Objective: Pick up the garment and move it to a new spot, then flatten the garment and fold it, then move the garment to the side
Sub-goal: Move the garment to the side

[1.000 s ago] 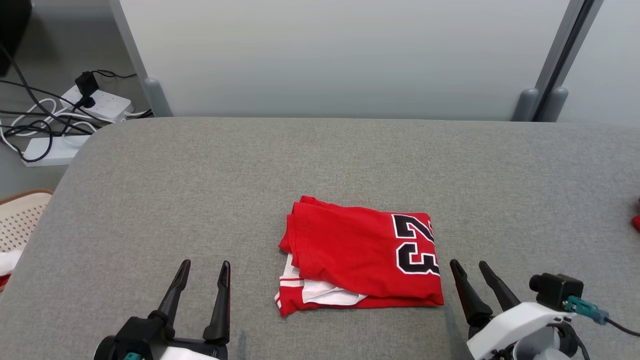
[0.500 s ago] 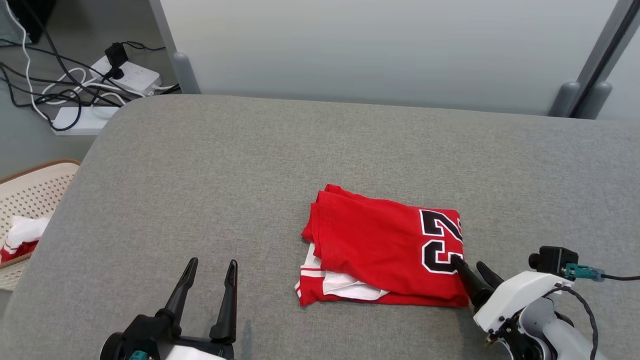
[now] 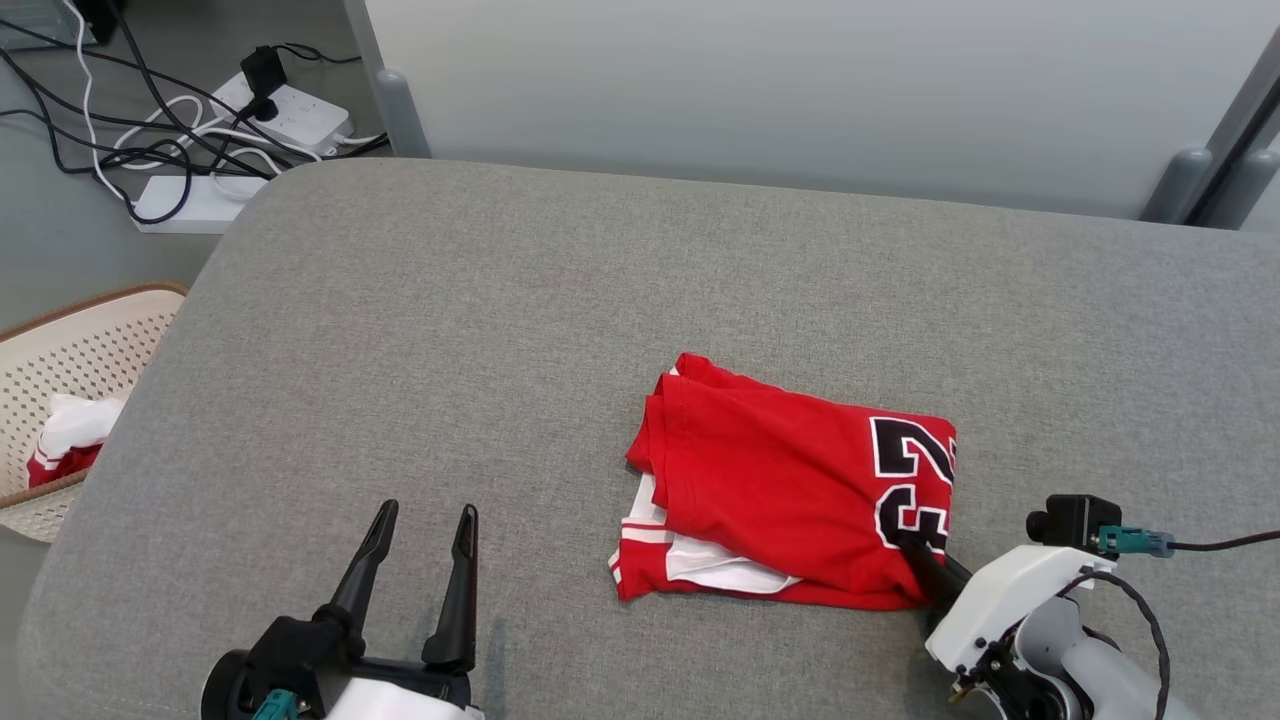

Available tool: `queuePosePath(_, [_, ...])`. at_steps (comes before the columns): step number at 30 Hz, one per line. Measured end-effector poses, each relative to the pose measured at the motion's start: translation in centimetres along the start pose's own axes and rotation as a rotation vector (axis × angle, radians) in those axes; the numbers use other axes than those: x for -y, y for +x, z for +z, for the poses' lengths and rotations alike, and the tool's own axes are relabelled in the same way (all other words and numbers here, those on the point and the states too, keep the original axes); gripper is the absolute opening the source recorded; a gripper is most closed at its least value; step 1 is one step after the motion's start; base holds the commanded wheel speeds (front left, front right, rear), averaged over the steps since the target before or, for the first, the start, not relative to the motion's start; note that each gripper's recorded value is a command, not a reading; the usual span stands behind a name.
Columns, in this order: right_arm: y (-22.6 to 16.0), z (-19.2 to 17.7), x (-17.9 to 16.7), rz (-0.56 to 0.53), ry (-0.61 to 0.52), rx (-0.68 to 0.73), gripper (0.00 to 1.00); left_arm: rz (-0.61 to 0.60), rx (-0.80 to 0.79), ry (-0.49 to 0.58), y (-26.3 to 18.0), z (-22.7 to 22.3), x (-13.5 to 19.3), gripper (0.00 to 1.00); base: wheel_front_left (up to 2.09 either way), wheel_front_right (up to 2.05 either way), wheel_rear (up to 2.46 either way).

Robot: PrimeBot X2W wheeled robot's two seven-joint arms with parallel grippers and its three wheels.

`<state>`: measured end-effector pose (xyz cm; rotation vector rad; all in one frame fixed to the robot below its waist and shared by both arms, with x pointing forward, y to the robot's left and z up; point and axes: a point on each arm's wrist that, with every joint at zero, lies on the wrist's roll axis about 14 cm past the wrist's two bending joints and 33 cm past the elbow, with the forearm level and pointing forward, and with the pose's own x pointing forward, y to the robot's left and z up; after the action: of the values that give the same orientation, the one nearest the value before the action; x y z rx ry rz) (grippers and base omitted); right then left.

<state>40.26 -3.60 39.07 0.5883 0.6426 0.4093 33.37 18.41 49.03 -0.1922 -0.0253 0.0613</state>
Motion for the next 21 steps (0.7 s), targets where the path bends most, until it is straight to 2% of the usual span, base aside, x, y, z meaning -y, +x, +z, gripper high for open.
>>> queuePosePath(5, [0.0,0.5,0.1,0.007,-0.053,0.018,0.0,-0.001,-0.006,0.001,0.1,-0.2,0.1,1.0,0.0,0.0,0.0])
queuePosePath(14, [-0.7,3.6,0.5,0.019,-0.229,0.131,0.0,-0.029,-0.008,-0.002,0.5,-0.3,0.9,1.0,0.0,0.0,0.0])
queuePosePath(21, [-1.8,5.6,1.5,-0.001,-0.313,0.186,0.0,-0.086,-0.02,-0.003,1.4,-0.7,2.7,1.0,0.0,0.0,0.0])
